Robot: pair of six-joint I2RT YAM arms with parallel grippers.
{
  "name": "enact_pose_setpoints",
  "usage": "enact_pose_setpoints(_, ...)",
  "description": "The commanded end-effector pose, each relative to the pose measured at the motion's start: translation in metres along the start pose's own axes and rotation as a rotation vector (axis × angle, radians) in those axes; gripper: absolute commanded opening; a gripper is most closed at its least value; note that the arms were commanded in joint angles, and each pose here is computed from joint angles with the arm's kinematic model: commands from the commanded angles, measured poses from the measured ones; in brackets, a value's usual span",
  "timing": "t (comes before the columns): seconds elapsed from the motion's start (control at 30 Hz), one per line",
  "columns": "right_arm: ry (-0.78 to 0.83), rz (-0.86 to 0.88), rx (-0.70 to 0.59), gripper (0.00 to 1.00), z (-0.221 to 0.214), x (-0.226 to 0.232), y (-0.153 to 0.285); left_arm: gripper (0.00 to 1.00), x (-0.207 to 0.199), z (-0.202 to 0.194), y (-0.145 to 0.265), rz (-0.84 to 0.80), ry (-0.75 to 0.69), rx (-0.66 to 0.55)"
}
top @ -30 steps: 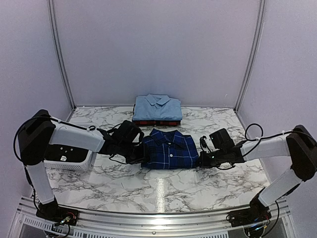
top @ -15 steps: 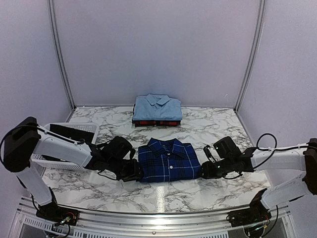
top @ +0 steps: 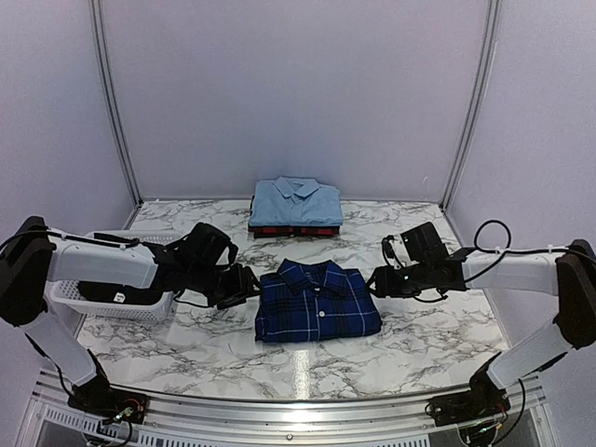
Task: Fold and stack the long sleeve shirts
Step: Adjust the square-folded shirt at the center of the board.
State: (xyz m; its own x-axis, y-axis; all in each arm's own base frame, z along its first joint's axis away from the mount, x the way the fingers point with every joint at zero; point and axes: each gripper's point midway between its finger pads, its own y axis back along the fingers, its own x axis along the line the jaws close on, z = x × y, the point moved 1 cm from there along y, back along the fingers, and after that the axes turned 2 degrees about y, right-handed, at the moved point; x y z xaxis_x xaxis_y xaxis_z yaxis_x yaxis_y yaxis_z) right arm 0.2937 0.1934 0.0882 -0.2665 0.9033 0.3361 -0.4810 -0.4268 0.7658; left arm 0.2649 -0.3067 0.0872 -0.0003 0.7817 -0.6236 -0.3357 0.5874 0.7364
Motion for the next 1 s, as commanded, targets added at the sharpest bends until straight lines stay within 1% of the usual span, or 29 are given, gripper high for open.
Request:
enact_pose_setpoints(0.0,0.045,0.061,-0.08,0.59,0.036,0.008,-0.013,0.62,-0.008,0.025,-0.014,-0.038,-0.03,-0.011)
enact_pose_setpoints(0.13,0.038,0.07,-0.092,0.57,0.05,0.004,-0.029,0.58,-0.004,0.043,-0.035,-0.049,-0.007,-0.024)
enact_pose_setpoints(0.2,0.034,0.077,-0.1,0.56,0.055,0.002,-0.036,0.54,-0.004,0.049,-0.044,-0.054,0.004,-0.024)
enact_pose_setpoints(0.33,0.028,0.093,-0.104,0.55,0.058,0.001,-0.052,0.47,-0.01,0.064,-0.055,-0.069,-0.003,-0.062)
enact_pose_setpoints(0.43,0.019,0.104,-0.086,0.53,0.055,0.0,-0.063,0.34,-0.024,0.071,-0.059,-0.121,-0.006,-0.065)
enact_pose_setpoints(0.5,0.014,0.107,-0.084,0.51,0.054,0.0,-0.067,0.21,-0.034,0.074,-0.057,-0.143,-0.013,-0.068)
enact_pose_setpoints(0.53,0.014,0.106,-0.082,0.49,0.053,-0.001,-0.068,0.15,-0.038,0.075,-0.054,-0.152,-0.019,-0.074)
enact_pose_setpoints(0.6,0.013,0.103,-0.08,0.44,0.053,-0.002,-0.07,0.07,-0.048,0.079,-0.043,-0.164,-0.042,-0.102)
enact_pose_setpoints(0.63,0.014,0.102,-0.078,0.41,0.052,-0.002,-0.071,0.04,-0.054,0.08,-0.036,-0.166,-0.056,-0.117)
enact_pose_setpoints(0.7,0.015,0.097,-0.076,0.32,0.051,-0.003,-0.071,0.0,-0.065,0.079,-0.024,-0.168,-0.092,-0.142)
enact_pose_setpoints(0.8,0.018,0.082,-0.08,0.17,0.052,-0.006,-0.069,0.0,-0.078,0.075,-0.011,-0.147,-0.145,-0.175)
enact_pose_setpoints(0.83,0.017,0.072,-0.086,0.12,0.053,-0.007,-0.067,0.0,-0.077,0.075,-0.008,-0.122,-0.153,-0.191)
enact_pose_setpoints(0.97,-0.003,-0.003,-0.115,0.05,0.055,-0.018,-0.057,0.0,-0.054,0.08,-0.009,-0.015,-0.13,-0.235)
